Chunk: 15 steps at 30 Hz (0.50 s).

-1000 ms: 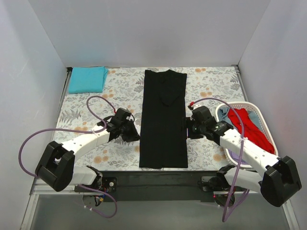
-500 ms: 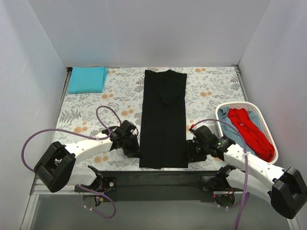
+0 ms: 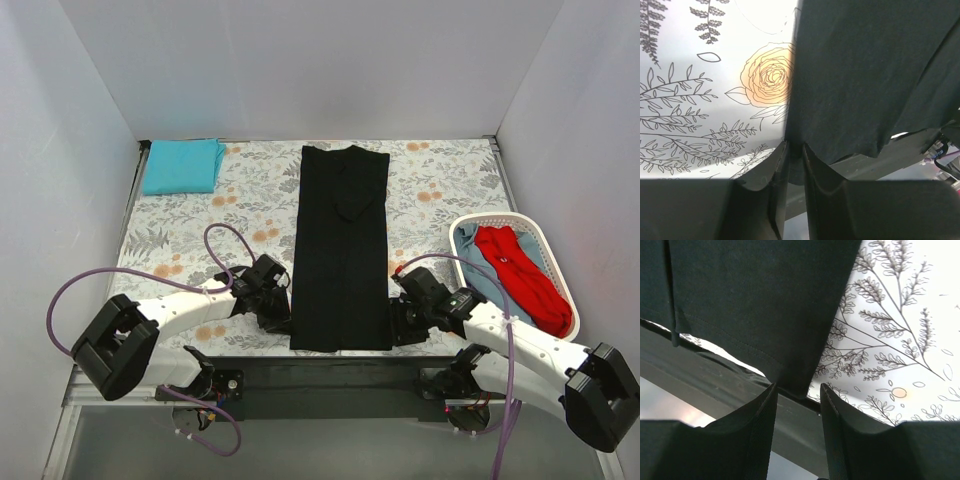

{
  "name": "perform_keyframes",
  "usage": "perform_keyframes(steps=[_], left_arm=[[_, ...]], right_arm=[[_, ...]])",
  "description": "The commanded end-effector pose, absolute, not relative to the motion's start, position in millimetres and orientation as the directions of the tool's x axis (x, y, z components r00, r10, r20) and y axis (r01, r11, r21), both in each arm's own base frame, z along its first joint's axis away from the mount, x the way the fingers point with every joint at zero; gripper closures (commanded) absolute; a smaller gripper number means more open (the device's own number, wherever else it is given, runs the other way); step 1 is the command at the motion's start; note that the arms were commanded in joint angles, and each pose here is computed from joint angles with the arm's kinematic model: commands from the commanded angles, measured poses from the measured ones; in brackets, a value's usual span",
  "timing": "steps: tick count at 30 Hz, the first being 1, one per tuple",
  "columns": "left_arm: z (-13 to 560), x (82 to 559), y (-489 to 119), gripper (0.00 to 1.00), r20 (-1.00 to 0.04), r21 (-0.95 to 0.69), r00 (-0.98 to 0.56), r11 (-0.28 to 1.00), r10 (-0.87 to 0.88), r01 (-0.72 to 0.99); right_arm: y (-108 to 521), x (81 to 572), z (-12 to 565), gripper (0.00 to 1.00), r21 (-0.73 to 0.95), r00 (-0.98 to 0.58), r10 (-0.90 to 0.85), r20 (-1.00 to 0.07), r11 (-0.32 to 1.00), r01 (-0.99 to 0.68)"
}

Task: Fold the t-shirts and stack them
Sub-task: Fold the tshirt

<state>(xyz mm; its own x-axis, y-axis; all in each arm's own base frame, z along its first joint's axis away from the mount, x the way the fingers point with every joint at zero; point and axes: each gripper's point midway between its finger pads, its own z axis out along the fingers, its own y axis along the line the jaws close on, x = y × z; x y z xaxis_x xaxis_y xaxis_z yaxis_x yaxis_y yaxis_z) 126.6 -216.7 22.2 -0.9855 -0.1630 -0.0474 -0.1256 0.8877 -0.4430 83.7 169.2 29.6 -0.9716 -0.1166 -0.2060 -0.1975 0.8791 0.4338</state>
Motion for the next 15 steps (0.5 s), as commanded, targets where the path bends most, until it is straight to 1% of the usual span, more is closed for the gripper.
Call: perform_keyframes(steps=[1,2,4,8,10,11,13,15], left_arm=[[20.3,122.3,-216.3,0.86,-0.035,-0.434,-0.989,0.894,-0.143,-0.114],[19.8,121.3,-216.6,0.88,-0.032,-0.434,-0.990,0.894,-0.139,-0.112],[18.8,120.2,-216.5,0.89,-0.027,-0.433,-0.991,0.895,-0.135,-0.110],[16.8,117.9,-215.5,0.93,-0.018,-0.429,-0.992,0.897,-0.128,-0.108],[16.9,118.7,-216.3,0.96,-0.020,-0.429,-0.992,0.898,-0.121,-0.101],[15.8,117.4,-216.2,0.97,-0.012,-0.428,-0.993,0.898,-0.121,-0.104],[15.5,116.8,-215.9,1.00,-0.011,-0.427,-0.993,0.898,-0.119,-0.103],[15.2,116.9,-215.4,1.00,-0.013,-0.426,-0.993,0.899,-0.120,-0.103]], right_arm=[[182.9,91.1,37.7,0.54,0.455,-0.965,-0.116,-0.237,0.864,-0.216],[183.6,91.5,37.3,0.53,0.451,-0.965,-0.116,-0.234,0.867,-0.213],[185.5,94.3,37.5,0.53,0.449,-0.962,-0.113,-0.249,0.867,-0.218],[185.7,91.9,29.7,0.53,0.442,-0.965,-0.116,-0.233,0.872,-0.212],[185.7,89.4,25.7,0.56,0.444,-0.967,-0.115,-0.226,0.872,-0.207],[185.0,88.3,24.7,0.62,0.444,-0.968,-0.115,-0.222,0.872,-0.205],[179.0,83.6,19.1,0.70,0.428,-0.970,-0.120,-0.210,0.881,-0.202],[174.6,81.2,17.2,0.80,0.419,-0.970,-0.122,-0.212,0.885,-0.203]])
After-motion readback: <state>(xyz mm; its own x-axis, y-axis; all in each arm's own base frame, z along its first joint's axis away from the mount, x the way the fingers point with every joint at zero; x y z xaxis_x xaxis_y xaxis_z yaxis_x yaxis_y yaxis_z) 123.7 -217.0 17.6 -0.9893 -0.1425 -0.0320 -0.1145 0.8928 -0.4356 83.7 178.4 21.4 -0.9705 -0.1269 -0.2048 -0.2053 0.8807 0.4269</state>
